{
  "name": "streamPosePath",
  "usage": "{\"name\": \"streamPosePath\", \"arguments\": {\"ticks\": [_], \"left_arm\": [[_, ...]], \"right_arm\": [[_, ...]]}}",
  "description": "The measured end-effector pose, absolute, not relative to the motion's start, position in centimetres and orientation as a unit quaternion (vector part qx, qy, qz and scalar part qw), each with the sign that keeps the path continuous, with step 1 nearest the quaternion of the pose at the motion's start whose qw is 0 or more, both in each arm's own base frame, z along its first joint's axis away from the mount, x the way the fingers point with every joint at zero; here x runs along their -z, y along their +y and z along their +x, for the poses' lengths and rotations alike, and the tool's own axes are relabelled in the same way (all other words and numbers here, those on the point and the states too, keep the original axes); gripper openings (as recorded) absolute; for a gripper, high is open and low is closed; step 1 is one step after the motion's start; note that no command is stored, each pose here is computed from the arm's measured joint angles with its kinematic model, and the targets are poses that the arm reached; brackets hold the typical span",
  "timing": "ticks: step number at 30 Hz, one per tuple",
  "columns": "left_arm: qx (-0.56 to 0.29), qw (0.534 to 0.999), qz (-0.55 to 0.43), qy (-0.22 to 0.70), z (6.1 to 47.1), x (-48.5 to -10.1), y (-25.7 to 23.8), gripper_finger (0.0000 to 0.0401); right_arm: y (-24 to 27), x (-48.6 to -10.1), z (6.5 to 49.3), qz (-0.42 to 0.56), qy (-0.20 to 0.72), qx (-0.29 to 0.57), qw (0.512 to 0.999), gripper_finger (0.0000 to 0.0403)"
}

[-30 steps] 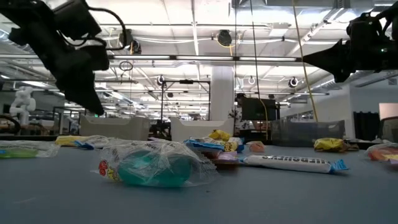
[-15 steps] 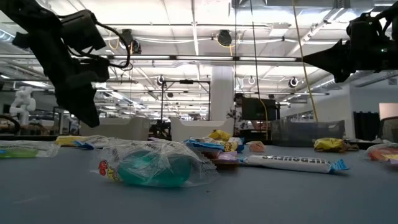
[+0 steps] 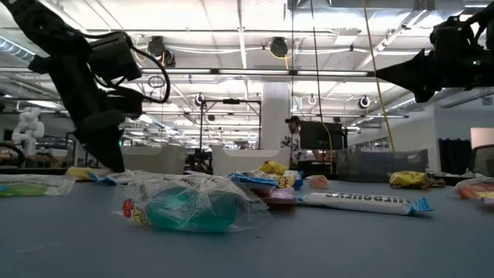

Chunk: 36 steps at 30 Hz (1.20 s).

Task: Sort candy
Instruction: Put the white chocolate into the white bin

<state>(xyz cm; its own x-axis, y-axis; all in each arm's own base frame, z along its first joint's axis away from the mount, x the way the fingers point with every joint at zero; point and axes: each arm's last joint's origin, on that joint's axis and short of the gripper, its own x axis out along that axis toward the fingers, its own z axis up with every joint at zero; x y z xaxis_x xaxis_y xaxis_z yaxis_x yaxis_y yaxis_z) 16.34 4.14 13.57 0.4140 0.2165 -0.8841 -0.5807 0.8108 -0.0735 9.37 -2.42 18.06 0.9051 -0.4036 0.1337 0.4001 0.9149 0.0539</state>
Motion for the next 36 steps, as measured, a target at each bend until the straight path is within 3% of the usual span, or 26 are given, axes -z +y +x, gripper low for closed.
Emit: {"name": "streamPosePath", "arguments": {"ticks": [6,15,24,31,36], "left_arm": [[-0.235,0.821,-0.194,0.483,16.5,-13.6,3.7,0.0143],[-0.213,0.832,-0.175,0.482,16.7,-13.6,3.1,0.001],[-0.219,0.858,-0.151,0.439,18.2,-15.4,2.8,0.0003],[-0.179,0.923,-0.142,0.31,21.6,-20.1,4.0,0.0002],[-0.198,0.947,-0.105,0.232,24.5,-23.0,6.8,0.0001]], "right_arm": [[-2.4,-18.1,9.4,0.012,-0.071,0.206,0.976,0.0],[-2.4,-18.1,9.4,0.012,-0.071,0.206,0.976,0.0],[-2.4,-18.1,9.4,0.012,-0.071,0.206,0.976,0.0],[-2.4,-18.1,9.4,0.013,-0.071,0.206,0.976,0.0],[-2.4,-18.1,9.4,0.012,-0.071,0.206,0.976,0.0]]}}
